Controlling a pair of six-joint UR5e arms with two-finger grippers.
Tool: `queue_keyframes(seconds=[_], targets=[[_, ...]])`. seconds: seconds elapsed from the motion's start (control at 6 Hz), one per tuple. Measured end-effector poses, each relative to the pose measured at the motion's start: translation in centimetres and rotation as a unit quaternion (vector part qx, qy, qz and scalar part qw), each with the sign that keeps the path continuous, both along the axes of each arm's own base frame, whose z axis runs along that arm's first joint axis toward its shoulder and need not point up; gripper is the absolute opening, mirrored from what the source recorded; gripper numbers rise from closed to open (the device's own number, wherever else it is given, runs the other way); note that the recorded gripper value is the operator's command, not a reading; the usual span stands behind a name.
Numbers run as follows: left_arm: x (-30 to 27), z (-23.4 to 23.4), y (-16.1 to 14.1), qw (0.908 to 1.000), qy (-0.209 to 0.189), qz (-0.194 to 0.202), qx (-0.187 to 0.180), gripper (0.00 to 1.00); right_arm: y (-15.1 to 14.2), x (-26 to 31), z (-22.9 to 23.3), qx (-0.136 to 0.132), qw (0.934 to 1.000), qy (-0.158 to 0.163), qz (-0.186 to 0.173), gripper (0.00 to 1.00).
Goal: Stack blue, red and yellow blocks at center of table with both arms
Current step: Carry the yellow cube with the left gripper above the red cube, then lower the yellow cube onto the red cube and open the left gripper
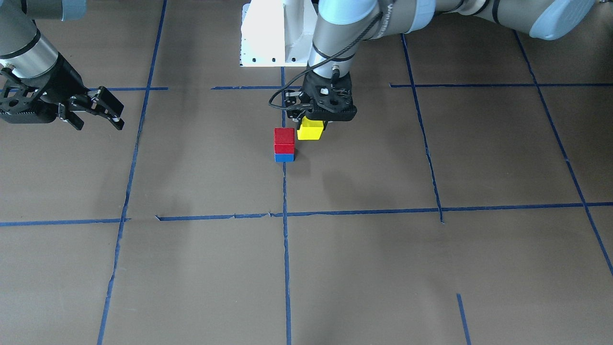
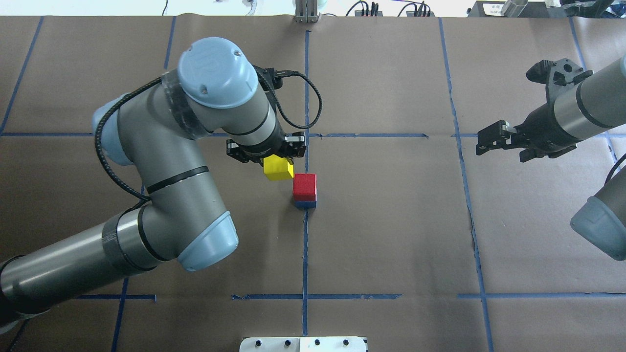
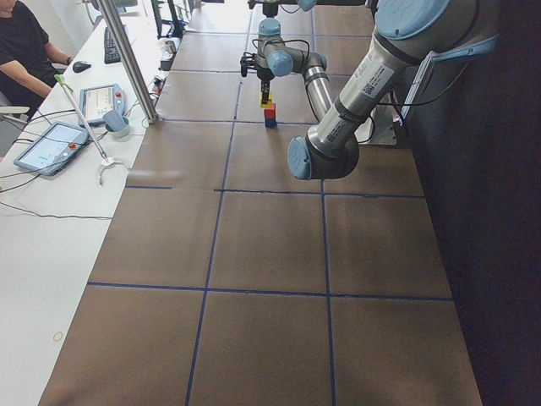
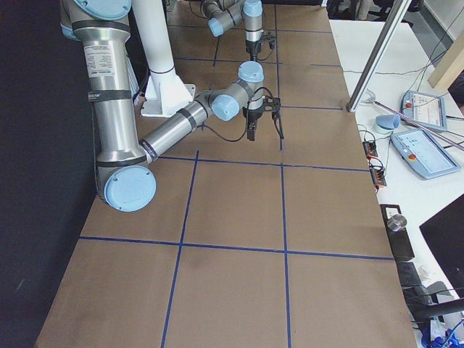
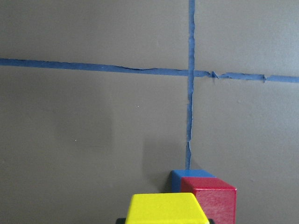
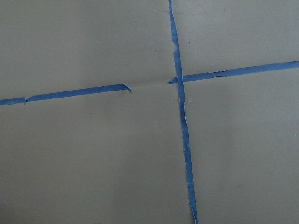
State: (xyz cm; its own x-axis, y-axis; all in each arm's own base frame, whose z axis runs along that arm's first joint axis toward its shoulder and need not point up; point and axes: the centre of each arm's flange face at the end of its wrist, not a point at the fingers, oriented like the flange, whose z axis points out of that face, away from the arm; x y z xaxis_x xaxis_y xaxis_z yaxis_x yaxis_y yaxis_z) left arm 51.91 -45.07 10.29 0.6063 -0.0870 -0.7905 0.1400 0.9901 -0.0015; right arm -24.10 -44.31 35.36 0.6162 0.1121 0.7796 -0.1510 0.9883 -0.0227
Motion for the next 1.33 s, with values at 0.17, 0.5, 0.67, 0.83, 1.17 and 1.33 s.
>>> queue_keyframes(seconds=[0.17,0.5,0.67,0.83,1.17,1.33], targets=[[1.3,-0.7,-0.4,0.9999,-0.006,-0.008,-0.006,0.0,0.0,0.0,0.0,0.0,1.0,0.0,0.0,1.0],[2.2,-0.5,-0.4,0.9998,-0.015,-0.013,-0.01,0.0,0.0,0.0,-0.1,0.0,1.0,0.0,0.0,1.0],[2.9,-0.4,0.2,0.9997,-0.021,-0.012,-0.008,0.0,0.0,0.0,-0.1,0.001,1.0,-0.001,0.0,1.0],[3.5,-0.4,0.8,0.9996,-0.025,-0.01,-0.006,0.01,0.0,0.0,-0.1,0.001,1.0,-0.001,0.0,1.0],[4.1,-0.3,1.4,0.9996,-0.027,-0.008,-0.005,0.02,0.0,0.0,-0.2,0.0,1.0,-0.002,0.001,1.0],[4.1,-0.4,1.4,0.9996,-0.027,-0.008,-0.005,0.03,0.0,0.0,-0.3,0.0,1.0,-0.002,0.002,1.0]])
